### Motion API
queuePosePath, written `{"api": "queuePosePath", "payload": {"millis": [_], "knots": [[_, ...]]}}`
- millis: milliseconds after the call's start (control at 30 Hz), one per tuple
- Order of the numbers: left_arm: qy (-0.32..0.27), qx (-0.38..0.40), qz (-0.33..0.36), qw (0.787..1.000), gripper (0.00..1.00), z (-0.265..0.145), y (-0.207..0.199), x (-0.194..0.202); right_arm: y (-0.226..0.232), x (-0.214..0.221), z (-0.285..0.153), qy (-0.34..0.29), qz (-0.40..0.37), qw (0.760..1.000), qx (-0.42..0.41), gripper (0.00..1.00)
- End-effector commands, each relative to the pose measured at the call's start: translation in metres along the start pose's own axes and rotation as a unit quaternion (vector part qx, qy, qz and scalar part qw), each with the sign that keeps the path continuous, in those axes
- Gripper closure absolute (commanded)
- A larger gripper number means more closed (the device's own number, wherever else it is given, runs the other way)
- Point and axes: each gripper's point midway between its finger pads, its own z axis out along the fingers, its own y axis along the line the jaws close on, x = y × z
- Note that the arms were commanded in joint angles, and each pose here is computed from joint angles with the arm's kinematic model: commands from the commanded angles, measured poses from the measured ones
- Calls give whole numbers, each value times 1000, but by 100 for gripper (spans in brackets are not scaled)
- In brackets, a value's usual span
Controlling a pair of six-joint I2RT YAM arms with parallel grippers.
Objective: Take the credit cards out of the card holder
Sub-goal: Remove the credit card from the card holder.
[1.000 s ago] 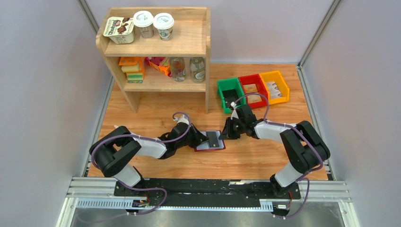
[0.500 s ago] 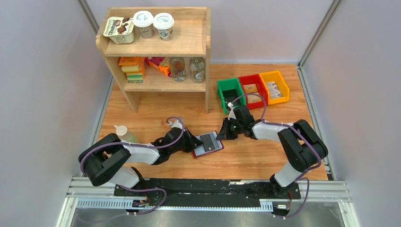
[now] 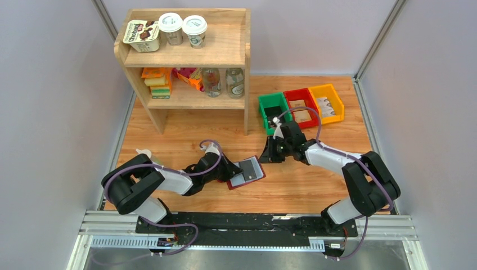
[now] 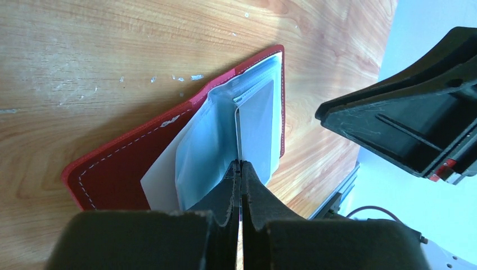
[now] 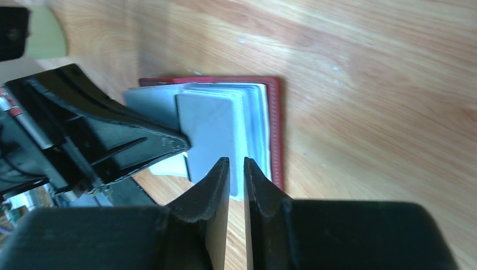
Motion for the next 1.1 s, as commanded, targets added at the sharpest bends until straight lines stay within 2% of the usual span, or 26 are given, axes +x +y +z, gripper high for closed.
{"api": "queuePosePath", "payload": {"millis": [0, 367, 600, 1067], "knots": [[-5, 8, 2, 1000, 100, 1, -2, -1, 40, -15, -4, -6, -24, 996, -86, 82], [3, 16, -13, 1000, 100, 2, 0, 3, 24, 9, 28, 32, 8, 994, -103, 94], [-1, 14, -27, 1000, 100, -2, 6, 4, -12, 27, 33, 35, 28, 998, -41, 100], [-1, 11, -43, 999, 100, -4, 10, 5, -35, 40, 33, 42, 28, 999, -8, 100]]}}
